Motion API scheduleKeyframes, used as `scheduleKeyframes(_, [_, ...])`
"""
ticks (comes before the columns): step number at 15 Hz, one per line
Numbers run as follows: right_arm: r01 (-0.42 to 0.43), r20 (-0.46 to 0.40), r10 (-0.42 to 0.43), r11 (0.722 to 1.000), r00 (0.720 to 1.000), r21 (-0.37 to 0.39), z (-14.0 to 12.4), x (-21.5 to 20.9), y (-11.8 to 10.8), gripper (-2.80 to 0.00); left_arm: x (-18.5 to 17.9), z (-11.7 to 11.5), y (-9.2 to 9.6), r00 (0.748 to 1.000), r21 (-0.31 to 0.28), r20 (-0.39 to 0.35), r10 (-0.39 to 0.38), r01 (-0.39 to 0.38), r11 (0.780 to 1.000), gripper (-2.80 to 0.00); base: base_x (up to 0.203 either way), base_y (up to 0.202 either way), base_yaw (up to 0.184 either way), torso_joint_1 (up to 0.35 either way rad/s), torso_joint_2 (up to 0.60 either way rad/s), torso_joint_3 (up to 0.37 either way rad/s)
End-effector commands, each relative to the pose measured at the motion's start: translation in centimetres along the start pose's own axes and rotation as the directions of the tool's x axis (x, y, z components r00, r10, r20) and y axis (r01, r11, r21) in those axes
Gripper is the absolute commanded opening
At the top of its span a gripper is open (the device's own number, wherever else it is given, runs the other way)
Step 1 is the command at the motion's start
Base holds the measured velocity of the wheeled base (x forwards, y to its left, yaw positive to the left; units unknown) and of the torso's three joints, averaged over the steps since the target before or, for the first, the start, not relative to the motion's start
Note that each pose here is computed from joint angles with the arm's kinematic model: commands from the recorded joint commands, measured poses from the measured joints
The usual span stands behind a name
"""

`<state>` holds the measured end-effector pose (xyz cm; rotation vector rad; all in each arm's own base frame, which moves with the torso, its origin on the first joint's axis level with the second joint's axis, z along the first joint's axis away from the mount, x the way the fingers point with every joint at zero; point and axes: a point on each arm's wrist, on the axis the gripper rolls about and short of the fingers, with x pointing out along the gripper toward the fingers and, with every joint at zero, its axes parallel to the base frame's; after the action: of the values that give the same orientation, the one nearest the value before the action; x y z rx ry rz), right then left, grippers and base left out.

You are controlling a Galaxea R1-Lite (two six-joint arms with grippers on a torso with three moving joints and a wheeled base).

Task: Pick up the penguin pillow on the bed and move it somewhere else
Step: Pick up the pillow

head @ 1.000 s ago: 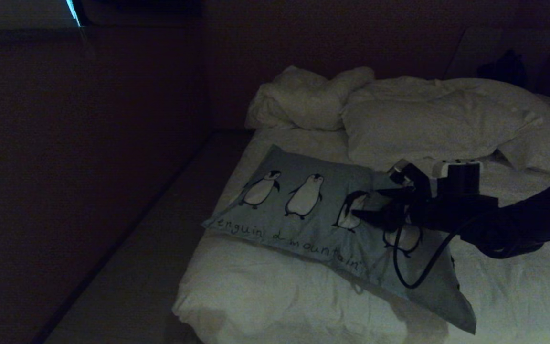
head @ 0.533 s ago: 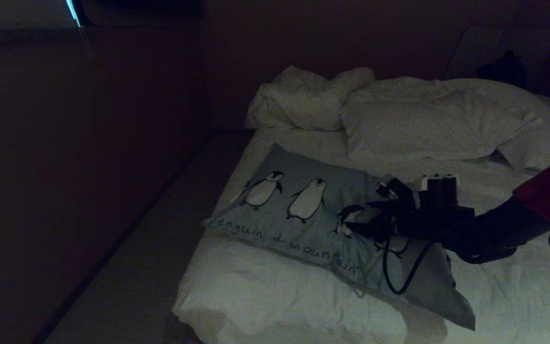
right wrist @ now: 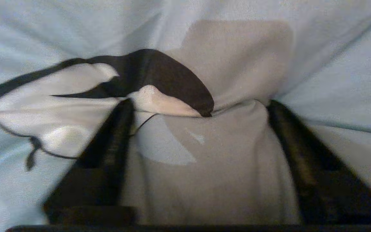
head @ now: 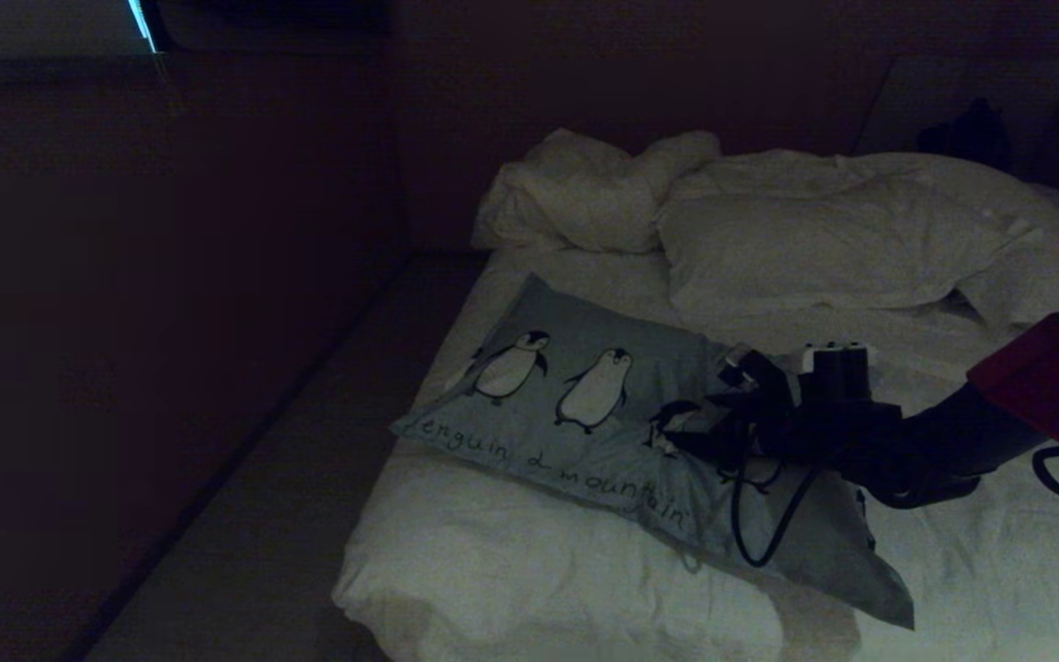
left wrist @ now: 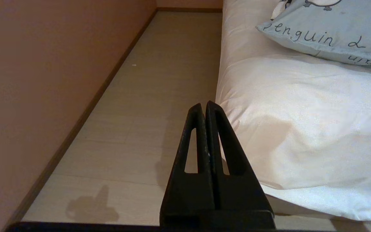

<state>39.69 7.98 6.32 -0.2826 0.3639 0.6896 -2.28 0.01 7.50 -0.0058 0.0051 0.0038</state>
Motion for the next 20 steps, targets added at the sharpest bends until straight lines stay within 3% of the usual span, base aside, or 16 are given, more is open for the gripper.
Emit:
scheduleKeyframes(1, [-0.001, 0.005, 0.001, 1.0, 1.0, -0.003, 0.1, 0.0, 0.0, -2.8, 0.0, 0.0, 0.0, 1.0, 0.0, -0.001, 0.001, -0.001, 1.0, -2.8, 0.0, 0.0, 0.0, 0.0, 0.0, 0.0])
scheduleKeyframes(20, [0.057, 0.164, -0.049, 0.997, 0.985, -0.048, 6.2, -6.3, 0.4, -2.8, 0.0, 0.0, 0.0, 1.0, 0.0, -0.001, 0.001, -0.001, 1.0, -2.8, 0.0, 0.0, 0.0, 0.0, 0.0, 0.0])
